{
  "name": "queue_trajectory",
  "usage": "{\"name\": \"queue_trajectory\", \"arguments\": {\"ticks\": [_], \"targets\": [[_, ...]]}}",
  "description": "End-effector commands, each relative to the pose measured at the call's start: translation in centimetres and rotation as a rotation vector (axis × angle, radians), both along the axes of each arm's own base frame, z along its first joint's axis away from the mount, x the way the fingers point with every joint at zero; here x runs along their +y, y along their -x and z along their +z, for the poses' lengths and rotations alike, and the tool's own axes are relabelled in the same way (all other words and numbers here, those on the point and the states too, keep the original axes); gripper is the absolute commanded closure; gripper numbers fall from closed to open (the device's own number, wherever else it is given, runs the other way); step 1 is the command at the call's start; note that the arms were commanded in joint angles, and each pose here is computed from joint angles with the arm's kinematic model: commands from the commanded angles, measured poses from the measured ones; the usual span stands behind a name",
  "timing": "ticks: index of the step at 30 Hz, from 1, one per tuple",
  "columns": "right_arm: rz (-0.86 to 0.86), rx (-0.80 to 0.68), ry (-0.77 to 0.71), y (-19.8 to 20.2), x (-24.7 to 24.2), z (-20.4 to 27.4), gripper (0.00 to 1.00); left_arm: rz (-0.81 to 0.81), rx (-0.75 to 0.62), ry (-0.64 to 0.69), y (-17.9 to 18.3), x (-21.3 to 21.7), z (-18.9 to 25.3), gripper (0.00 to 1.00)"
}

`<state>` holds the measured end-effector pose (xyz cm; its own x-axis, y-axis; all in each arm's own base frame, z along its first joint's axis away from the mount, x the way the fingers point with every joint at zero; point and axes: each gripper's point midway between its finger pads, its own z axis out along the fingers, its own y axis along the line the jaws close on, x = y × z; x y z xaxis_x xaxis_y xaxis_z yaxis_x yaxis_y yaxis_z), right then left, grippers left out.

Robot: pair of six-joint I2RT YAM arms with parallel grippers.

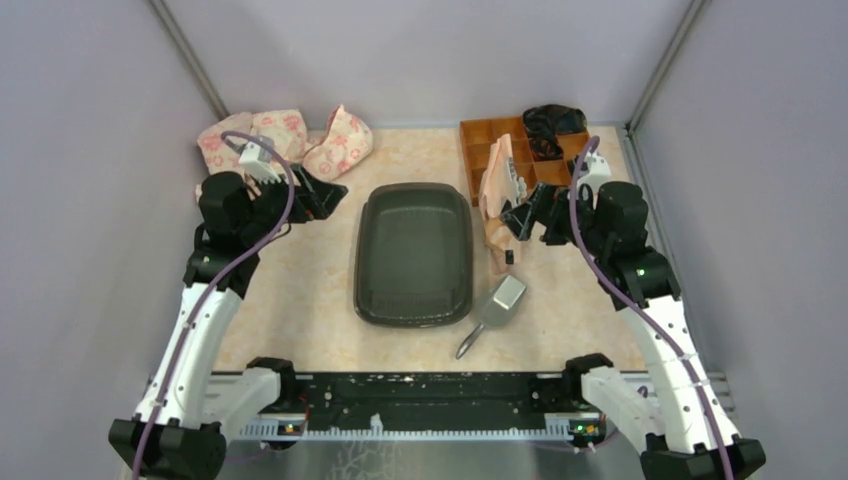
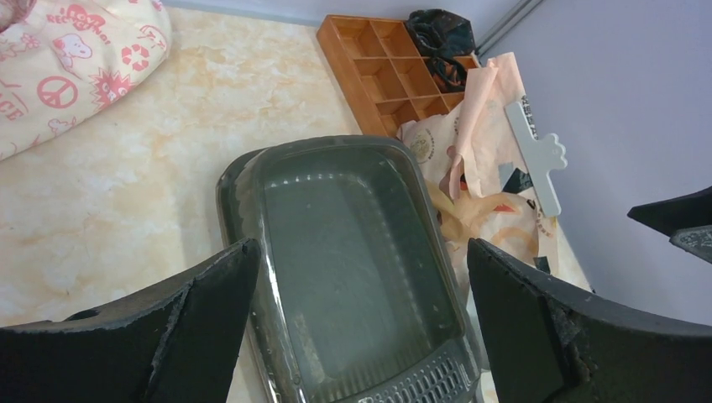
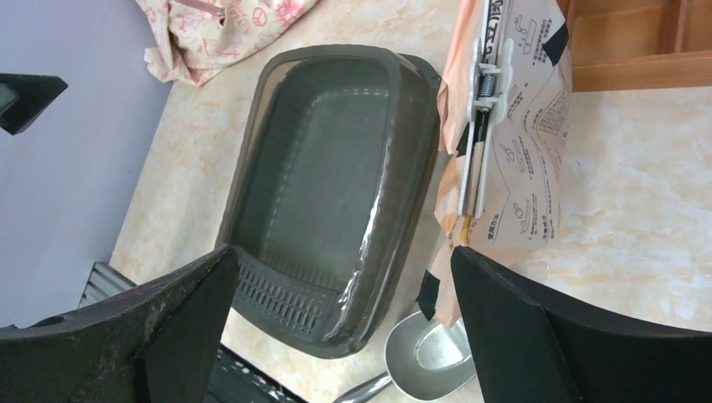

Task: Fill the litter box with clean litter
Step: Remove the clamp from the cat litter bag.

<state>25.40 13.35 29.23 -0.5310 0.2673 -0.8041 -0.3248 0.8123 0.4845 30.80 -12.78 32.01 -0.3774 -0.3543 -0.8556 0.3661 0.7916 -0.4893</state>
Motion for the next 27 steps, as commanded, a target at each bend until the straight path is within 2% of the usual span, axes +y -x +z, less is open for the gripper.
{"name": "queue_trajectory", "arguments": {"ticks": [1, 9, 15, 18, 20, 24, 27], "targets": [[-0.017, -0.083, -0.009, 0.1, -0.2, 2.6, 0.01, -0.050, -0.022, -0.030, 0.0, -0.7, 0.1, 0.01], [-0.017, -0.051, -0.007, -0.5, 0.0, 2.2, 0.02, -0.117, -0.019, -0.055, -0.3, -1.7, 0.0, 0.01], [0.019, -0.043, -0.085, -0.6, 1.2, 3.2, 0.02, -0.163, -0.008, -0.064, -0.6, -3.3, -0.5, 0.01], [0.039, 0.047, -0.114, -0.4, 1.9, 2.5, 0.02, -0.191, -0.007, -0.074, -0.8, -5.3, -0.5, 0.01], [0.043, 0.074, -0.082, -0.7, 1.8, 2.2, 0.02, -0.200, 0.004, -0.110, -1.1, -6.8, -0.8, 0.01], [-0.120, -0.013, 0.037, -2.2, -1.5, 3.5, 0.01, -0.254, 0.010, -0.202, -1.4, -10.8, -1.3, 0.01], [-0.198, -0.009, 0.110, -3.1, -3.1, 2.7, 0.02, -0.311, -0.015, -0.242, -1.7, -13.9, -1.9, 0.01]]}}
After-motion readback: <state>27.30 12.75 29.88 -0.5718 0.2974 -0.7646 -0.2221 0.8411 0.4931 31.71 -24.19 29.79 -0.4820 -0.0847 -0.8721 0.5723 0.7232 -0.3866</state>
